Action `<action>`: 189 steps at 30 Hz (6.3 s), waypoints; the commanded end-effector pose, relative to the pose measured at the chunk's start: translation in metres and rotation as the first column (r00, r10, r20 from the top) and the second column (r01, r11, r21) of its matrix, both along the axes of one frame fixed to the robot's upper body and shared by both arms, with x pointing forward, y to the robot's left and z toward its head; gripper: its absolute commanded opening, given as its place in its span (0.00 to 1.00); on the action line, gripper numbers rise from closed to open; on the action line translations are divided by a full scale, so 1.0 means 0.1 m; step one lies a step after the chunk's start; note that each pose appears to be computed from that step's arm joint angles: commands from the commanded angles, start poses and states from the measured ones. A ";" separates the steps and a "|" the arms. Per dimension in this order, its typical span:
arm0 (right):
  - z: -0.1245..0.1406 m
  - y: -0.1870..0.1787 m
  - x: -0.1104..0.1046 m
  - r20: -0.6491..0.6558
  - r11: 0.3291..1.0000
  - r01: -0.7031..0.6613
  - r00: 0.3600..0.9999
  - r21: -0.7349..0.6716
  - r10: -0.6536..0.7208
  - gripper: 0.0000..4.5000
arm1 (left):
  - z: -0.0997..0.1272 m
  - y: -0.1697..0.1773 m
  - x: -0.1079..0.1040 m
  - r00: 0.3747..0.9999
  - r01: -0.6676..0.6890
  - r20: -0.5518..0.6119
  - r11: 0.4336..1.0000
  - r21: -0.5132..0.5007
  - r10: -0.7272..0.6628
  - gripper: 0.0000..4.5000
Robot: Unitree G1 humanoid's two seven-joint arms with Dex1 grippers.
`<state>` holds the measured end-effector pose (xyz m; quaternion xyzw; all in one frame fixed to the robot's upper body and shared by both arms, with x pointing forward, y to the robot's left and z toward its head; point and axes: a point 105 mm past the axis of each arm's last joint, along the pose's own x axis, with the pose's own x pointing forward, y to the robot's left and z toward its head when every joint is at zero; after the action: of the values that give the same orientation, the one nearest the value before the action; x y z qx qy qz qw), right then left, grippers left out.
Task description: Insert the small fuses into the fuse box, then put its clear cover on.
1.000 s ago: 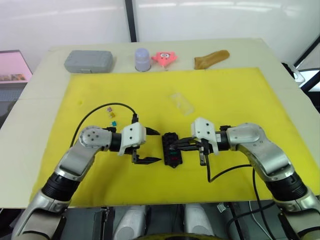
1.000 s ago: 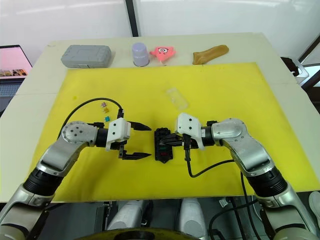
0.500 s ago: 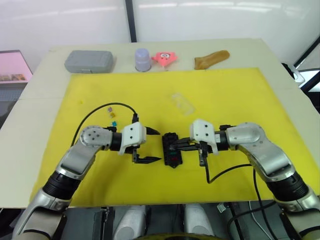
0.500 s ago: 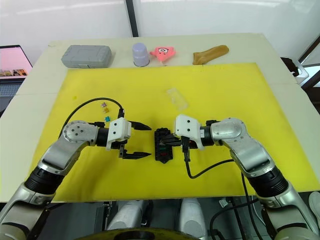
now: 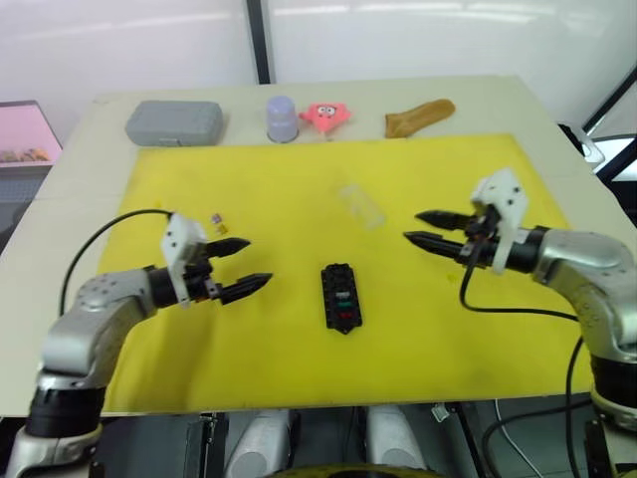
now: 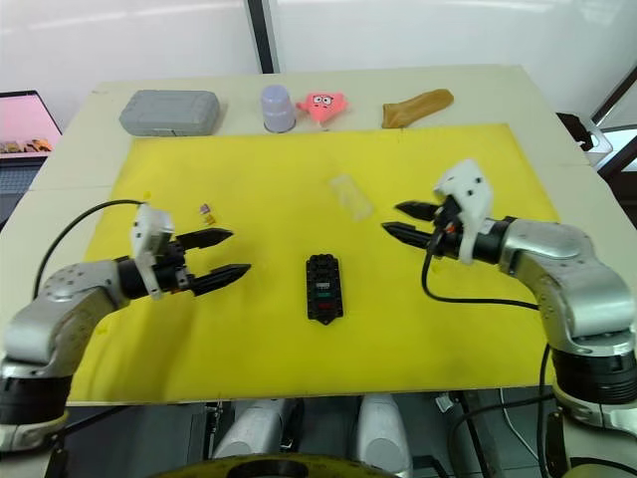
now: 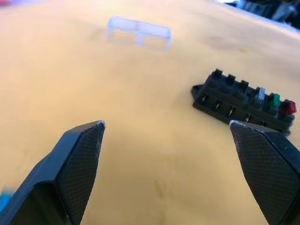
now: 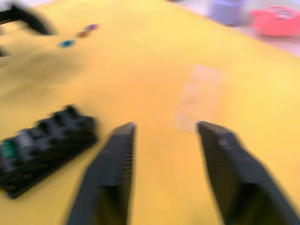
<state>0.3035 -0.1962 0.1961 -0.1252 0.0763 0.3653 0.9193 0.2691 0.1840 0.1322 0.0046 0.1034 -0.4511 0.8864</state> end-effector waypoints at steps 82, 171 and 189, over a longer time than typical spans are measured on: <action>0.16 0.99 -0.37 0.108 0.910 -0.407 0.904 -0.074 0.413 1.00 | -0.35 -0.02 0.73 0.702 -0.324 -0.710 0.867 -0.380 -0.048 0.61; 0.91 1.34 -0.28 -0.072 0.618 -0.227 0.905 0.752 0.420 0.52 | 1.39 -1.02 0.19 0.856 0.217 -0.183 0.657 -0.722 -0.483 0.00; 0.87 1.35 -0.28 -0.085 0.643 -0.226 0.906 0.732 0.415 0.52 | 1.41 -1.04 0.16 0.855 0.231 -0.167 0.650 -0.724 -0.490 0.00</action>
<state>0.2828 -0.0634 0.2702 0.2807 0.0436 0.5199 0.8056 0.2920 0.0781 0.2617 -0.3875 0.1049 -0.6053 0.6873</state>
